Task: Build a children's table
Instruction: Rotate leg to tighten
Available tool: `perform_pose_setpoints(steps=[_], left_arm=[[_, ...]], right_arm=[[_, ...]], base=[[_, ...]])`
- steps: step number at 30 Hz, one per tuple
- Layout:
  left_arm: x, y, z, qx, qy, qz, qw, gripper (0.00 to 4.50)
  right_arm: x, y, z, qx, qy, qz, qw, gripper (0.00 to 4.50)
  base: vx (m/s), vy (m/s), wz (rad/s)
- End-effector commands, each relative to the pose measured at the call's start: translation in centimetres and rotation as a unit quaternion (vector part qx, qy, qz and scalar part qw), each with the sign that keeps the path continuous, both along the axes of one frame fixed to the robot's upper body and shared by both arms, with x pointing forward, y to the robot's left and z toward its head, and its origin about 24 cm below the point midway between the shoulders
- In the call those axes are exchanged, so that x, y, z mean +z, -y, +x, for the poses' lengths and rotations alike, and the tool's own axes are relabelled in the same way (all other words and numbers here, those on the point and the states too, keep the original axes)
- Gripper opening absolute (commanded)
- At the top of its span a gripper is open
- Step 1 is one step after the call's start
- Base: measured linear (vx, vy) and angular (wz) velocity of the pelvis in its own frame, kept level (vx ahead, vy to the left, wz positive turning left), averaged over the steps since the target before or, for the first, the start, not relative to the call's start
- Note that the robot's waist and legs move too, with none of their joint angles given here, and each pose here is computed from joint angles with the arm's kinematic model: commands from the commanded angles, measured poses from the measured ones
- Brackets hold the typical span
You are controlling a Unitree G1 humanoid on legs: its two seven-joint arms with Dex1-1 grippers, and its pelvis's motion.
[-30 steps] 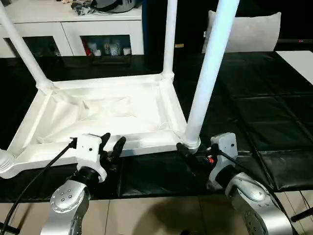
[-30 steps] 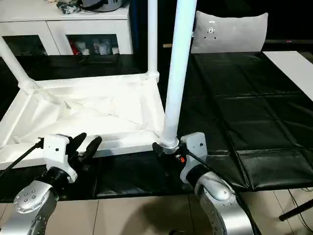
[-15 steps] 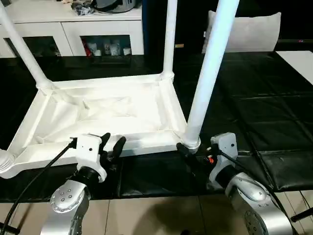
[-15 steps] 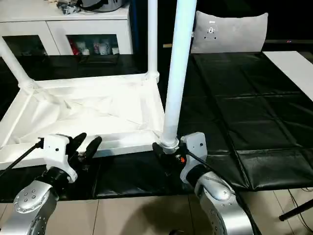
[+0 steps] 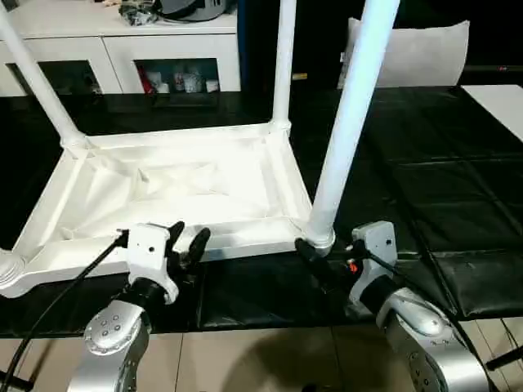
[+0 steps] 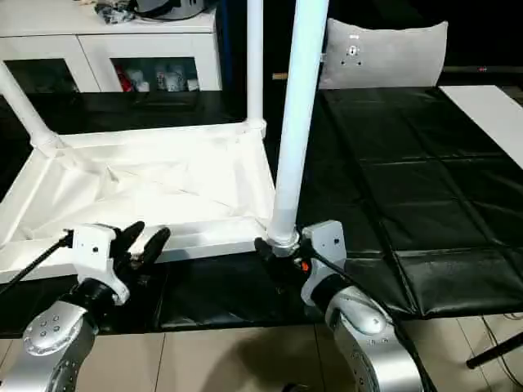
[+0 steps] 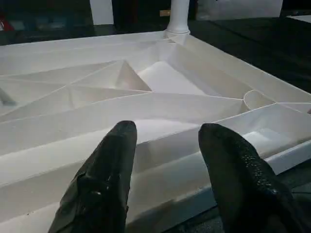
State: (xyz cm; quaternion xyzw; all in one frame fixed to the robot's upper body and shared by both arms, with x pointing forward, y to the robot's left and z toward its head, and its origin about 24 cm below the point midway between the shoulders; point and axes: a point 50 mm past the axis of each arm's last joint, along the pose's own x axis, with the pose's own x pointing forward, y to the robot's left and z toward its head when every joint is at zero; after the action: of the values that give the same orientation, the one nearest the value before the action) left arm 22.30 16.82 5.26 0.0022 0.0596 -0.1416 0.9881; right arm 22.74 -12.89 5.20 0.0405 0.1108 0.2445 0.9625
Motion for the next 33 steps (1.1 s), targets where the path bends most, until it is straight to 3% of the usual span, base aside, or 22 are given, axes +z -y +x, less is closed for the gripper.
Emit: perform_pose_setpoints(steps=[1, 33], left_arm=[[-0.02, 0.01, 0.17, -0.004, -0.001, 0.001, 1.000, 2.70], [-0.02, 0.01, 0.17, -0.004, -0.001, 0.001, 1.000, 2.70]], right_arm=[[-0.20, -0.01, 0.08, 0.001, -0.008, 0.003, 1.000, 4.50], [-0.20, -0.01, 0.08, 0.001, -0.008, 0.003, 1.000, 4.50]], base=[[0.000, 0.000, 0.00], [0.000, 0.000, 0.00]])
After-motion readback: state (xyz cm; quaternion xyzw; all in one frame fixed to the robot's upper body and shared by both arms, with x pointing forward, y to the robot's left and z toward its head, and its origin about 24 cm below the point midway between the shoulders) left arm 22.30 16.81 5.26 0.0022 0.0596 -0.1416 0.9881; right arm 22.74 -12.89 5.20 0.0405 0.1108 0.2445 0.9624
